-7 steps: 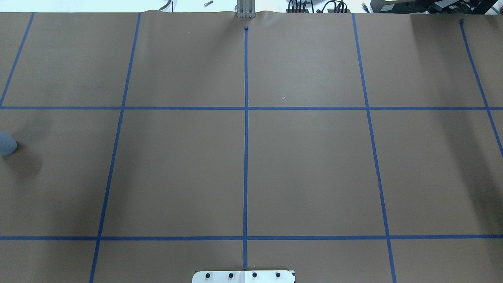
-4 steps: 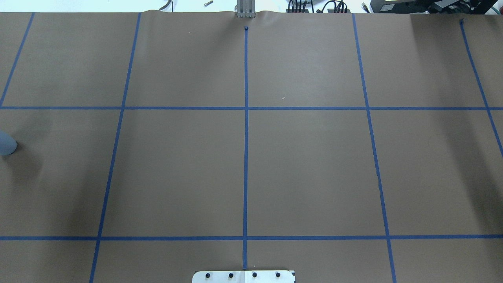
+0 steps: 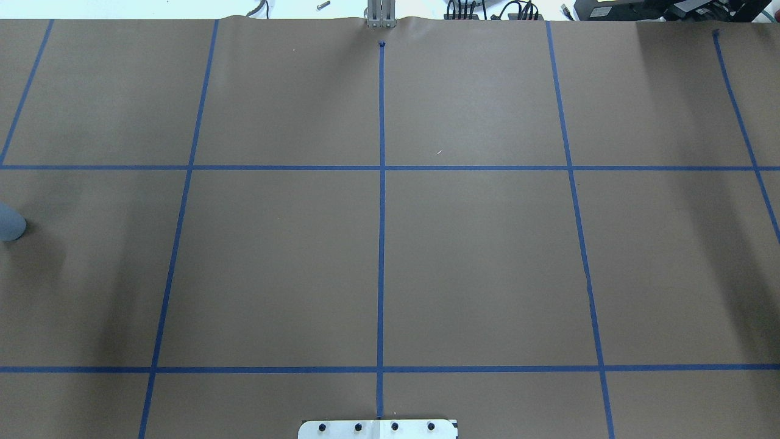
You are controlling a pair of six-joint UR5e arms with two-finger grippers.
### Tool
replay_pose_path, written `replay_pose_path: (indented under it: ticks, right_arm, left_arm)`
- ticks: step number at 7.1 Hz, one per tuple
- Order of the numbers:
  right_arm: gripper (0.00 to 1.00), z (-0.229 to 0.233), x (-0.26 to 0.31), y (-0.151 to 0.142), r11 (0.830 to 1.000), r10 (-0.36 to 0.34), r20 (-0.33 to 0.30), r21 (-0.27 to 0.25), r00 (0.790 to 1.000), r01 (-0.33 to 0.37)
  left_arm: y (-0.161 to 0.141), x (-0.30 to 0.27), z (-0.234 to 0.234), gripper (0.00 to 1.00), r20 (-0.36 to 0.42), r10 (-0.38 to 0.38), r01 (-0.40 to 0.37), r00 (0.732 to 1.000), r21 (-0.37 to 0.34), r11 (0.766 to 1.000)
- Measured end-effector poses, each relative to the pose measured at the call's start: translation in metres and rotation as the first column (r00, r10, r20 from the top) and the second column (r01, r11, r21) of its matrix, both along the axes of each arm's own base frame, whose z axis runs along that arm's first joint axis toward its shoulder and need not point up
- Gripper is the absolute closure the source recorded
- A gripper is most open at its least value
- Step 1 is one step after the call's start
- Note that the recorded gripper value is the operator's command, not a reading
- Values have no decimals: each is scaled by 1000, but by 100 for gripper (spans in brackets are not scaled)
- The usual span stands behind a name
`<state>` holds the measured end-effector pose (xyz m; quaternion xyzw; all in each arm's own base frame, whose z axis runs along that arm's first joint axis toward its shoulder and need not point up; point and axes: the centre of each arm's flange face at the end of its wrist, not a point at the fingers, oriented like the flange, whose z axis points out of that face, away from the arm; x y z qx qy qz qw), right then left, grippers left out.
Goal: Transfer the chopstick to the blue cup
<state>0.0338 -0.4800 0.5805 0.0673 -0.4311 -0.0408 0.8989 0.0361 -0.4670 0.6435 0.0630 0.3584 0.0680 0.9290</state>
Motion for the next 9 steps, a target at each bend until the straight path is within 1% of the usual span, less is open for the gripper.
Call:
replay_pose_path:
  ticks: [4, 9]
  right_arm:
    - [0, 1, -4, 0, 1000, -8, 2, -4, 1000, 8]
    - [0, 2, -8, 0, 1000, -16, 1, -7, 1000, 16]
  left_arm:
    - [-21, 11, 14, 2, -23, 1, -2, 1000, -44, 999]
    - [-20, 31, 23, 3, -26, 26, -28, 999, -79, 996]
